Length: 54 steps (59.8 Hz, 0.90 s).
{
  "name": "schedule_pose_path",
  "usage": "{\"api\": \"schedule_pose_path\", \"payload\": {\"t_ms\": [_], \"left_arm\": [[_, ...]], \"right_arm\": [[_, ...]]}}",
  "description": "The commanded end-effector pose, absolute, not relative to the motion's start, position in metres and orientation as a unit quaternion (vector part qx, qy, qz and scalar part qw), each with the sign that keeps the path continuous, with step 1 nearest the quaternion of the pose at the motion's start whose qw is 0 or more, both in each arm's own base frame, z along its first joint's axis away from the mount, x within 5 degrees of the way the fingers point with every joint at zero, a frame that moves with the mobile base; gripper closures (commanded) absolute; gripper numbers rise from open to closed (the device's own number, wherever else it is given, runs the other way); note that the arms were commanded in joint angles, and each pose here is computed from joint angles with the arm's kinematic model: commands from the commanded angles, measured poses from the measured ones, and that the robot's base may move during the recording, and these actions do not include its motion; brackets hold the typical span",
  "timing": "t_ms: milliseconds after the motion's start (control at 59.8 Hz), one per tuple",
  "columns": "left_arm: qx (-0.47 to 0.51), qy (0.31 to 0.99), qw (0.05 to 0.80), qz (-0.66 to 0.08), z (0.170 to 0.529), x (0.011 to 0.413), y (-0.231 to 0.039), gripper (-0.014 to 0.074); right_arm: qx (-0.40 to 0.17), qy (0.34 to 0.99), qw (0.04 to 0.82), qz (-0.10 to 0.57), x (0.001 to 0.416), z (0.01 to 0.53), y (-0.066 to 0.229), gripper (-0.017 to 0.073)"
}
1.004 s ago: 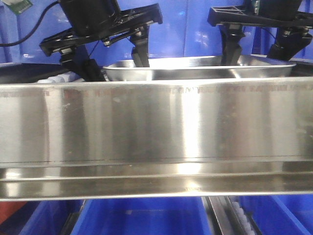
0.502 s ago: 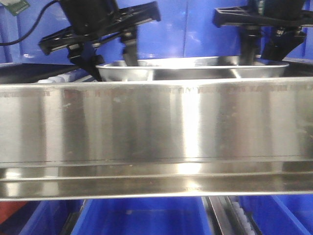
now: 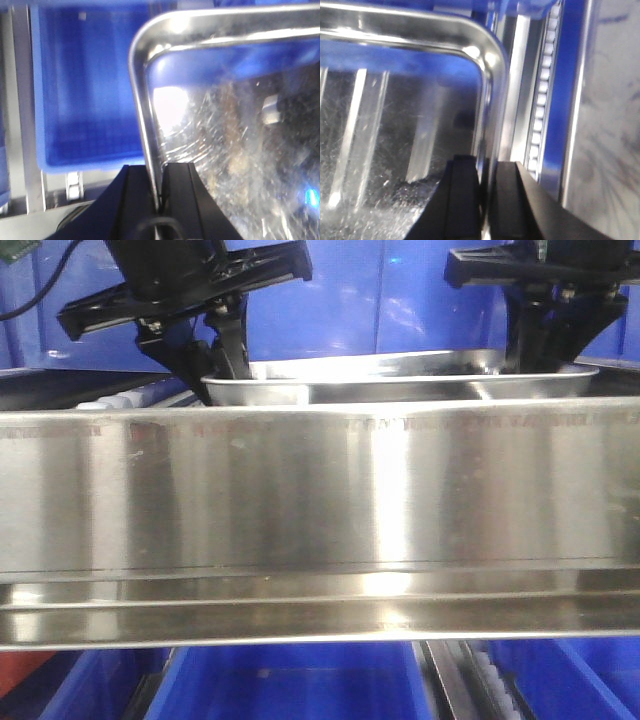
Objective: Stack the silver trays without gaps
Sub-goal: 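Lift the silver tray up off the shelf with both grippers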
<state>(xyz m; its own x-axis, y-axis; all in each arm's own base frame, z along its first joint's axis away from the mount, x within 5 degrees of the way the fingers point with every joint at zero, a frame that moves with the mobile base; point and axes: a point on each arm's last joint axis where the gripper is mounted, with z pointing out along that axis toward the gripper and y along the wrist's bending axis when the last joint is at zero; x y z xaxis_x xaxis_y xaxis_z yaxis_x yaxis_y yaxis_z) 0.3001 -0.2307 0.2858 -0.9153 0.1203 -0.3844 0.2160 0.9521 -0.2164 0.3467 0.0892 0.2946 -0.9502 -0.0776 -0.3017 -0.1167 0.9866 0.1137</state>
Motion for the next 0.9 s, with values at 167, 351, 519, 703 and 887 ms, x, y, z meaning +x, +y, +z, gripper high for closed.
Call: {"api": "schedule_pose_path", "payload": {"t_ms": [167, 351, 519, 703, 887], "left_arm": [[0.091, 0.959, 0.217, -0.161, 0.313, 0.288, -0.230, 0.0598], [0.093, 0.953, 0.237, -0.167, 0.328, 0.282, -0.224, 0.0598], [0.099, 0.945, 0.265, -0.166, 0.342, 0.277, -0.217, 0.0598], [0.099, 0.938, 0.284, -0.170, 0.356, 0.271, -0.210, 0.0598], [0.098, 0.927, 0.309, -0.186, 0.373, 0.265, -0.205, 0.0598]], "right_arm": [[-0.065, 0.981, 0.165, 0.083, 0.347, 0.327, 0.096, 0.0639], [-0.068, 0.977, 0.185, 0.087, 0.349, 0.347, 0.097, 0.0639], [-0.069, 0.972, 0.206, 0.091, 0.343, 0.362, 0.095, 0.0639], [-0.070, 0.966, 0.229, 0.095, 0.331, 0.379, 0.092, 0.0639], [-0.071, 0.961, 0.250, 0.098, 0.320, 0.394, 0.089, 0.0639]]}}
